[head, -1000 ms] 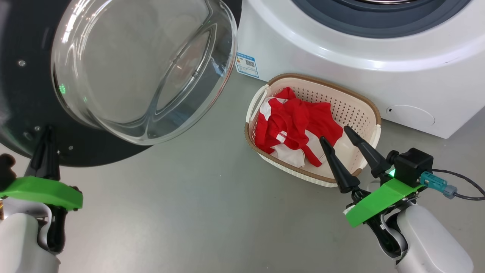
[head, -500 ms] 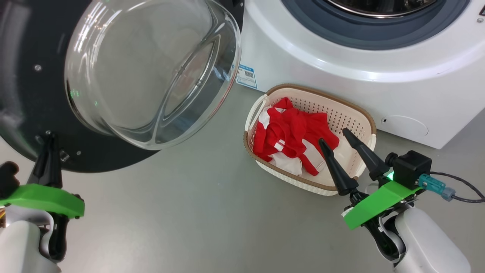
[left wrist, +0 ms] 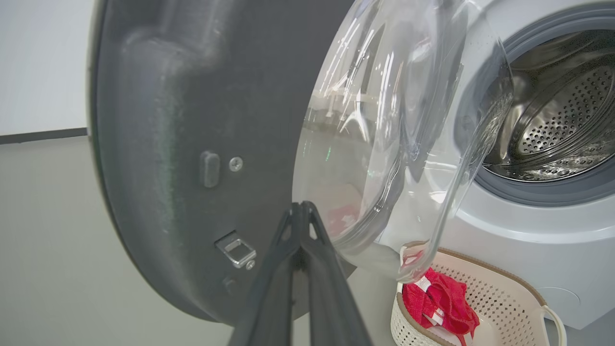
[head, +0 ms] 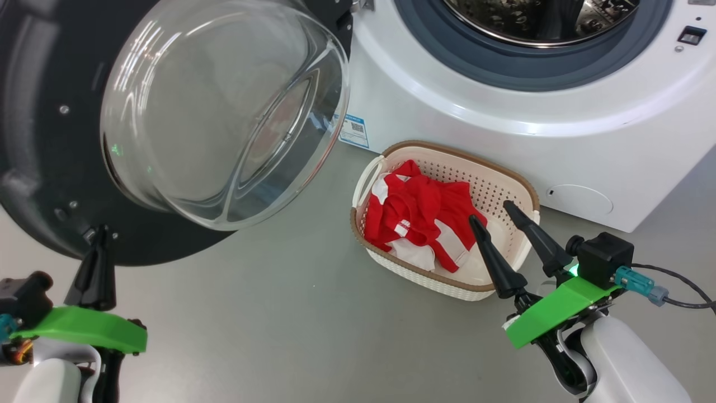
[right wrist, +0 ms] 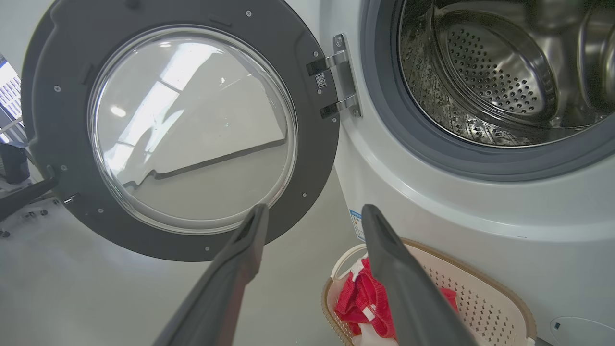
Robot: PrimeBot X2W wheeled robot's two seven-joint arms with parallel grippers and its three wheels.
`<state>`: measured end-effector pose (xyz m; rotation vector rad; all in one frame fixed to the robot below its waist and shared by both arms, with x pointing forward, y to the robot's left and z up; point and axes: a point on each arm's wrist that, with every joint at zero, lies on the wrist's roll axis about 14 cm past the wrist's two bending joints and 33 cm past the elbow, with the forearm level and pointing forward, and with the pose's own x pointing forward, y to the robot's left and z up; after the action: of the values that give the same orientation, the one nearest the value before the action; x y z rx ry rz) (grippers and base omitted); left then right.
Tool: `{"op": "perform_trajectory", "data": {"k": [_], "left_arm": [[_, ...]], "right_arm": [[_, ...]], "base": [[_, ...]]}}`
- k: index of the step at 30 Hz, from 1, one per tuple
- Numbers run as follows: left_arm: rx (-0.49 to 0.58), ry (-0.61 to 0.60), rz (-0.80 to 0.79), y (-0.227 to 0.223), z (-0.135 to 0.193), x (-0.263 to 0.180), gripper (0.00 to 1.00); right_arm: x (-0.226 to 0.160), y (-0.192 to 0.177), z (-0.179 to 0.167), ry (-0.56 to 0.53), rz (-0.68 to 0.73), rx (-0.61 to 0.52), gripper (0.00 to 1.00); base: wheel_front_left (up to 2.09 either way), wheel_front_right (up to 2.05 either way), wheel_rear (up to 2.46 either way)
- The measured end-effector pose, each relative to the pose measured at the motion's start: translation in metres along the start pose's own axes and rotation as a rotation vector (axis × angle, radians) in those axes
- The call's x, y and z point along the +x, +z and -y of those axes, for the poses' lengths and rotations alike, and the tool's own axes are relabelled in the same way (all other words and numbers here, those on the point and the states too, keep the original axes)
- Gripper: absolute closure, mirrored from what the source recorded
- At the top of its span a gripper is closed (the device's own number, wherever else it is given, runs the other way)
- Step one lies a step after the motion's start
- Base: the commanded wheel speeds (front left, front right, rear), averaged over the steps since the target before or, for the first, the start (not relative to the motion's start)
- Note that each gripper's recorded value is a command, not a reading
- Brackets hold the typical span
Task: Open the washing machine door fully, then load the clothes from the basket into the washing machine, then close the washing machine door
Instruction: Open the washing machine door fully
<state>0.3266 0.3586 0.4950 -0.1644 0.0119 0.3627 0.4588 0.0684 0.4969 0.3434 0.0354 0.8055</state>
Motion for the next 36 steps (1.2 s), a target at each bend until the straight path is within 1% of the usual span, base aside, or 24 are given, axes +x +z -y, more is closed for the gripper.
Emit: {"op": "perform_trajectory", "data": {"k": [1, 2, 6, 15, 22, 28, 34, 36], "left_arm": [[-0.006, -0.007, 0.004, 0.0, 0.003, -0.001, 0.04], [-0.013, -0.012, 0.01, 0.001, 0.006, -0.001, 0.0], [-0.038, -0.036, 0.043, 0.006, 0.019, -0.001, 0.0], [-0.05, -0.12, 0.087, 0.013, 0.055, -0.002, 0.0], [-0.063, -0.198, 0.107, 0.015, 0.085, -0.002, 0.0], [-0.064, -0.279, 0.127, 0.02, 0.113, 0.0, 0.0], [-0.069, -0.327, 0.133, 0.02, 0.134, 0.002, 0.0], [-0.084, -0.375, 0.114, 0.013, 0.152, -0.001, 0.0]], "right_arm": [[-0.002, 0.0, 0.001, -0.004, -0.001, -0.001, 0.0], [-0.004, 0.0, 0.002, -0.008, -0.001, -0.002, 0.0], [-0.008, 0.005, 0.005, -0.02, 0.008, -0.008, 0.0], [-0.02, 0.016, 0.017, -0.06, 0.031, -0.027, 0.0], [-0.034, 0.034, 0.026, -0.102, 0.065, -0.055, 0.0], [-0.049, 0.049, 0.037, -0.147, 0.094, -0.081, 0.0], [-0.066, 0.062, 0.046, -0.195, 0.12, -0.105, 0.0], [-0.085, 0.071, 0.055, -0.244, 0.137, -0.127, 0.0]], "base": [[0.0, 0.0, 0.0], [0.0, 0.0, 0.0], [0.0, 0.0, 0.0], [0.0, 0.0, 0.0], [0.0, 0.0, 0.0], [0.0, 0.0, 0.0], [0.0, 0.0, 0.0], [0.0, 0.0, 0.0]]}}
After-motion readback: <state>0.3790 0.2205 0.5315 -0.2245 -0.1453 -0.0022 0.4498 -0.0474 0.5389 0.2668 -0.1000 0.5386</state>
